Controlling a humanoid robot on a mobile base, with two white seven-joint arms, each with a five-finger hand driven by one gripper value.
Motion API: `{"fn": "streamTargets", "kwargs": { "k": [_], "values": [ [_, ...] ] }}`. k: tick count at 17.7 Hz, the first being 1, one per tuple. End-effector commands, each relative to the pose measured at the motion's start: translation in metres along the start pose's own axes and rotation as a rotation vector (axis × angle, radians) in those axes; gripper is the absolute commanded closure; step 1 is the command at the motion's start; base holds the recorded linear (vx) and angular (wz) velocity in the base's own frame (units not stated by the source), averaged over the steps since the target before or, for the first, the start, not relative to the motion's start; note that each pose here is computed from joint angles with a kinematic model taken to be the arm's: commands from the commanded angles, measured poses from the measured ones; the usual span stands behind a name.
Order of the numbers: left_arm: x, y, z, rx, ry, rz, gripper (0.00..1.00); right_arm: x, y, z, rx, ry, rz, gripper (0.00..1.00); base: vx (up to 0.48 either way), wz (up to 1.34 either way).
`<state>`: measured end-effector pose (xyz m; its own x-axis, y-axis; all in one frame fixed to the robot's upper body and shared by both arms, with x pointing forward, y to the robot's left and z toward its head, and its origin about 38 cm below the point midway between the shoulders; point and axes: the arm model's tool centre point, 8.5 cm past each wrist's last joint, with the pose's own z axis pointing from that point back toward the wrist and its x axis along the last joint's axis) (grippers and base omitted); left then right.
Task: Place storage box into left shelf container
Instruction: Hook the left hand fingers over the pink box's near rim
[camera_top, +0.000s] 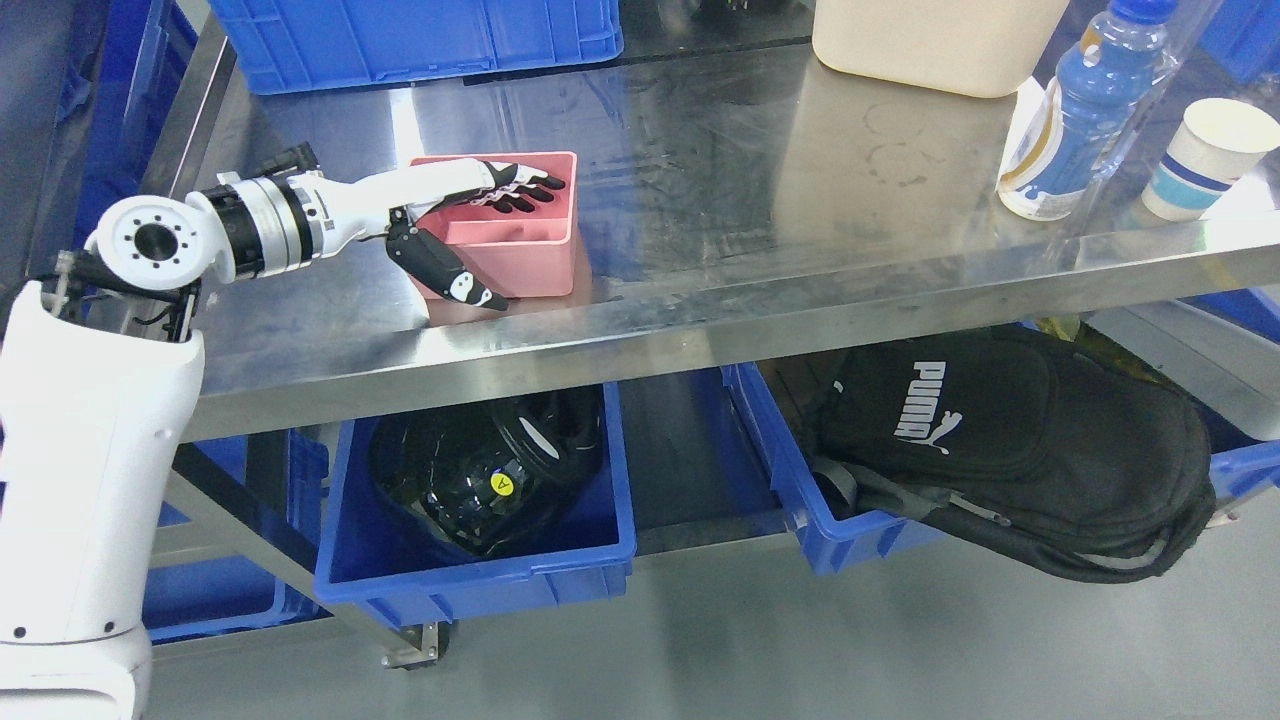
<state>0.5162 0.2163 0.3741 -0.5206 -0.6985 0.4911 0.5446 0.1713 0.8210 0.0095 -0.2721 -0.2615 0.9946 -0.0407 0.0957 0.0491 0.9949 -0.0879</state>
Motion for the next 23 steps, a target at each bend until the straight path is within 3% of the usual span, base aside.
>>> {"fn": "streamTargets", "kwargs": {
  "k": [1,4,8,13,18,20,23],
  "values": [
    [-0.004,-0.035,-0.059,-0.125,0.028,0.069,0.34,0.002,-0.011,0.0,-0.017,-0.011,-0.001,0.0,0.0,0.0],
    [0.0,-0.024,-0.062,-0.088,-0.007,0.11,0.59,0.002,-0.011,0.0,-0.017,-0.011,-0.001,0.0,-0.001,0.02],
    [0.001,-0.019,-0.061,-0.06,-0.039,0.129,0.74,0.002,-0.011,0.0,-0.017,-0.011,-0.001,0.0,-0.008,0.08],
    [0.002,-0.025,-0.068,-0.044,-0.117,0.071,0.73,0.002,-0.011,0.0,-0.017,-0.011,-0.001,0.0,0.0,0.09],
    [0.007,-0.031,-0.072,0.0,-0.205,0.104,0.99,0.002,-0.011,0.0,-0.017,-0.011,-0.001,0.0,0.003,0.1],
    [0.008,-0.024,-0.066,0.04,-0.231,0.123,0.99,0.002,-0.011,0.0,-0.017,-0.011,-0.001,0.0,0.007,0.1],
    [0.048,-0.01,-0.053,0.136,-0.367,0.04,0.99,0.002,-0.011,0.0,-0.017,-0.011,-0.001,0.0,0.008,0.08]
  ]
}}
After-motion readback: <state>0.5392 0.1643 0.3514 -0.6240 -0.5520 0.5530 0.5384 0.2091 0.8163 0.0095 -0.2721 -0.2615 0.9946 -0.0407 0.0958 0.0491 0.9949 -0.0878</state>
